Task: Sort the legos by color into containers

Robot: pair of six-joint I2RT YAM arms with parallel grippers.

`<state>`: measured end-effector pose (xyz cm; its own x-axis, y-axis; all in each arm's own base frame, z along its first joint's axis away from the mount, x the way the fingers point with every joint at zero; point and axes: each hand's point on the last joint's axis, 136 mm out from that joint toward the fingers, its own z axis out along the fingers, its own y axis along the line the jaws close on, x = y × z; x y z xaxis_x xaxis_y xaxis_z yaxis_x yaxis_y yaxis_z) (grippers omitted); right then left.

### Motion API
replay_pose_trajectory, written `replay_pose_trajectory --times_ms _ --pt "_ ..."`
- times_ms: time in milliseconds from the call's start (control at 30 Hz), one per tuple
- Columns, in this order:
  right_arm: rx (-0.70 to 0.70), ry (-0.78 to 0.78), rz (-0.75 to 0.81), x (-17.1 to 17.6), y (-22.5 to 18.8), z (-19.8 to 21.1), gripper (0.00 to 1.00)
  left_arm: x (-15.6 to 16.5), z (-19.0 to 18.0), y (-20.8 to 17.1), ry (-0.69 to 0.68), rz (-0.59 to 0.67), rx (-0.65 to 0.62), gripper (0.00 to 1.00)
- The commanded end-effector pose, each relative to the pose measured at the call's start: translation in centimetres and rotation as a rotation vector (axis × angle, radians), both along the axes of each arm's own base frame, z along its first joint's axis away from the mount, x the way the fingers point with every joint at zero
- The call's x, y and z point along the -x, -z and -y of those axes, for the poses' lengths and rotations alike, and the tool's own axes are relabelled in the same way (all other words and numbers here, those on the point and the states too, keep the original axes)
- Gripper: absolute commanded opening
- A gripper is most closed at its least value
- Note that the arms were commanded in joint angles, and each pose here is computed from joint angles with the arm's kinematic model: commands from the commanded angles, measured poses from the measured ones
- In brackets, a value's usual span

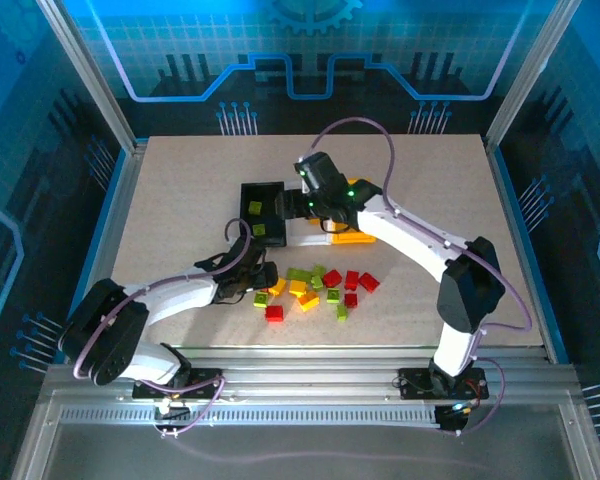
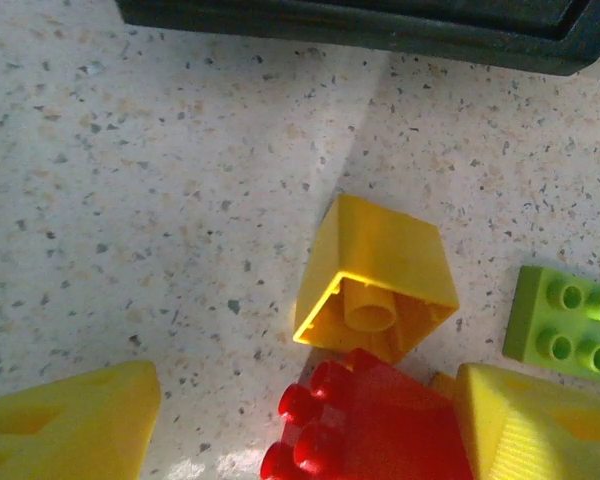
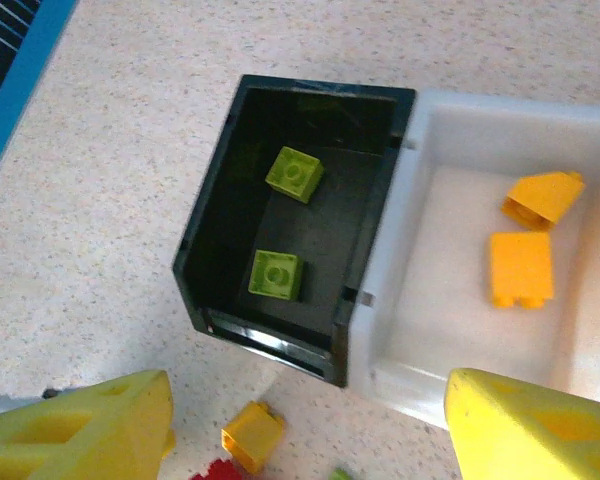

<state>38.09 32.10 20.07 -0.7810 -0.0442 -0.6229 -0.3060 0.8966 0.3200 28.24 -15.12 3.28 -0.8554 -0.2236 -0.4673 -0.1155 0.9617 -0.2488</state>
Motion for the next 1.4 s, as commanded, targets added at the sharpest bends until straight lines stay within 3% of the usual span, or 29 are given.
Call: replay_pose_trajectory --times_ms 0,67,367,433,600,867,1067,1367 --pt "-0.053 0.023 0.001 0.5 0.1 0.8 0.73 -2.1 1.1 -0.7 0.031 0.043 0.002 0.79" --pt "-0.066 0.032 -0.003 0.9 0.3 1.3 0.73 -2.5 0.8 -0.2 0.024 0.034 -0.041 0.77" --pt "-0.072 0.066 0.001 1.3 0.3 3.3 0.73 -2.7 0.5 1.9 0.026 -0.012 -0.097 0.48" --pt "-0.073 0.072 0.004 1.4 0.2 3.5 0.73 -2.9 0.5 1.6 0.021 -0.001 -0.089 0.41" --pt "-0.075 0.093 0.007 1.8 0.1 4.5 0.73 -3.3 0.9 -1.7 0.007 0.065 -0.036 0.35" --pt "-0.094 0.176 -0.025 3.6 1.5 8.4 0.73 -4.6 3.6 -9.6 0.056 0.187 0.099 0.34" --pt "-0.048 0.272 -0.06 5.7 3.7 12.8 0.73 -9.2 8.4 -12.0 0.108 0.234 0.145 0.34" --pt "-0.001 0.311 -0.118 9.4 6.2 16.2 0.73 -16.2 12.6 -8.7 0.131 0.183 0.04 0.33"
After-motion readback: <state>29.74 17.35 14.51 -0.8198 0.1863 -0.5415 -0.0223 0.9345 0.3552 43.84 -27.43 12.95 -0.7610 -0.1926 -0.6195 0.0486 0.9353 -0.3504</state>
